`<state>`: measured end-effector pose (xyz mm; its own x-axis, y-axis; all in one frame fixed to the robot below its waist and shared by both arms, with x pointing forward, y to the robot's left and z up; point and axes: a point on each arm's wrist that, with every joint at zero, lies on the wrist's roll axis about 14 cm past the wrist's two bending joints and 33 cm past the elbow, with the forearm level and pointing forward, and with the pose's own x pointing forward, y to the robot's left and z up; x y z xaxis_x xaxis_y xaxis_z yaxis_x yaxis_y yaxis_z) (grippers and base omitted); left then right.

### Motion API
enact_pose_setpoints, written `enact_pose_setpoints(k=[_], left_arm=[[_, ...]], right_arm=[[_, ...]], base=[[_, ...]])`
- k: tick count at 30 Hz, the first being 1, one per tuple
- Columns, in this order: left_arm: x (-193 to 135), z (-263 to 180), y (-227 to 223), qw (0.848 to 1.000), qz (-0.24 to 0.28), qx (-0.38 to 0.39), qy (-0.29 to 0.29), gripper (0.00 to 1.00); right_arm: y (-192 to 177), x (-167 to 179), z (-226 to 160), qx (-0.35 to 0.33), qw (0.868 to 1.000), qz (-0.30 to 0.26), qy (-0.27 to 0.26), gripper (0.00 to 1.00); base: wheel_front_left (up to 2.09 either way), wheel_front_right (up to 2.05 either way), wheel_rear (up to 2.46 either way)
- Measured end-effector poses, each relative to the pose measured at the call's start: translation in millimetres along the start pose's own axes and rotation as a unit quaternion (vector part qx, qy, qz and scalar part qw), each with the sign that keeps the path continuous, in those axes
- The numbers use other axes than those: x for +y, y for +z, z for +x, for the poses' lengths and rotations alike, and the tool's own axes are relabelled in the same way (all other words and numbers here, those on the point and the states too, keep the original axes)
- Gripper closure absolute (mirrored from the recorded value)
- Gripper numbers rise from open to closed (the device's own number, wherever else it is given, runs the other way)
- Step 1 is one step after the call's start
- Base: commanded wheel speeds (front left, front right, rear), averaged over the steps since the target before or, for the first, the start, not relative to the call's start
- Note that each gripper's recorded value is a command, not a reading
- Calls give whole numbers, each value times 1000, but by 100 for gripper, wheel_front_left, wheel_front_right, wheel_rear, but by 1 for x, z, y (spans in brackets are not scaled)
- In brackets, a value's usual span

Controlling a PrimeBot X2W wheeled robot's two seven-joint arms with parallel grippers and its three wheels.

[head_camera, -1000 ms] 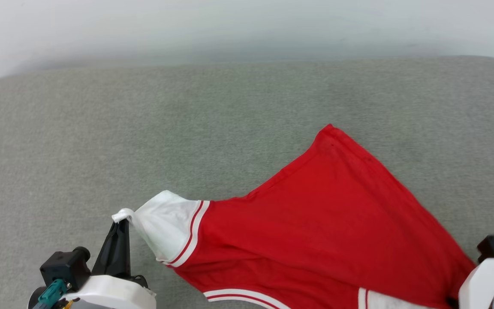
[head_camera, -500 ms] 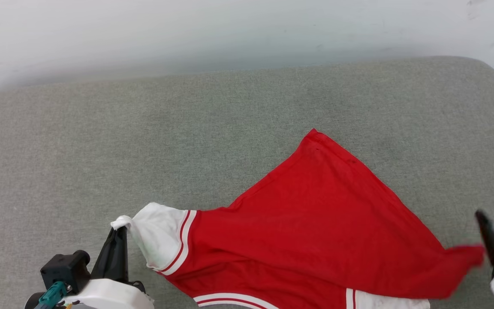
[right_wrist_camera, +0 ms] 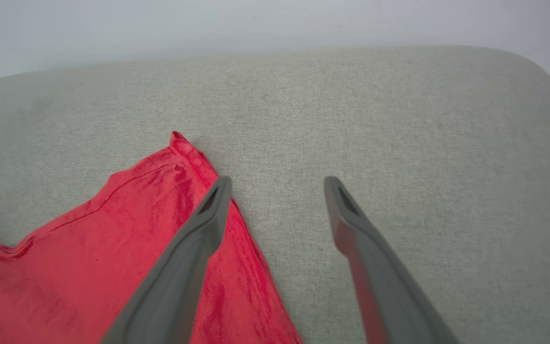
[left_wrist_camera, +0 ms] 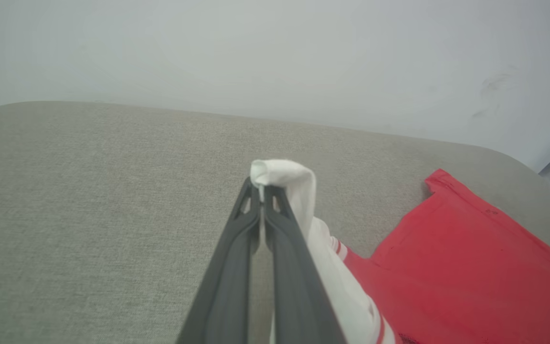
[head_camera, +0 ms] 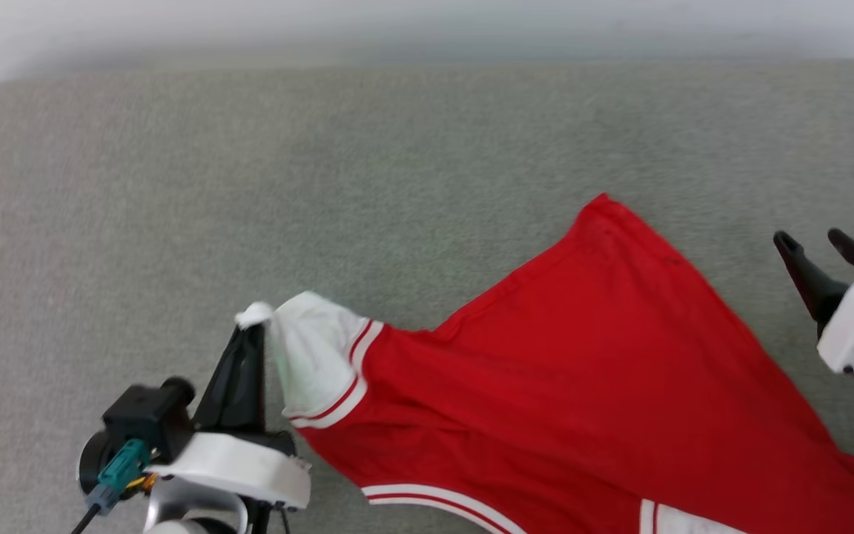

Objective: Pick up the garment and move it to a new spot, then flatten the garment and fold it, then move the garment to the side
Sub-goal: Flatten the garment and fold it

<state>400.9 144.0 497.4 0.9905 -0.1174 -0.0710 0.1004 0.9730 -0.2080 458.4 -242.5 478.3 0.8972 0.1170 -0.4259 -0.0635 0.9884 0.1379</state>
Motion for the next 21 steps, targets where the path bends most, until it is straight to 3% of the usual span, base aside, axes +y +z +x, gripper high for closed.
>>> enact_pose_setpoints(k=[6, 12, 16, 20, 21], left_arm=[[0, 14, -1, 1000, -6, -10, -1, 100], [11, 23, -15, 1000, -9, -1, 16, 100], [22, 23, -24, 999, -7, 6, 31, 100], [30, 21, -31, 999, -8, 13, 45, 100], [30, 21, -31, 999, -9, 12, 46, 100]], right_arm=[[-15, 36, 56, 130, 988, -55, 60, 0], [-40, 72, 102, 201, 969, -90, 108, 0], [-76, 88, 117, 261, 951, -101, 131, 0], [-89, 96, 126, 296, 939, -106, 142, 0], [-91, 96, 126, 303, 936, -104, 143, 50]], base=[[0, 0, 0], [0, 0, 0], [0, 0, 0], [0, 0, 0], [0, 0, 0]])
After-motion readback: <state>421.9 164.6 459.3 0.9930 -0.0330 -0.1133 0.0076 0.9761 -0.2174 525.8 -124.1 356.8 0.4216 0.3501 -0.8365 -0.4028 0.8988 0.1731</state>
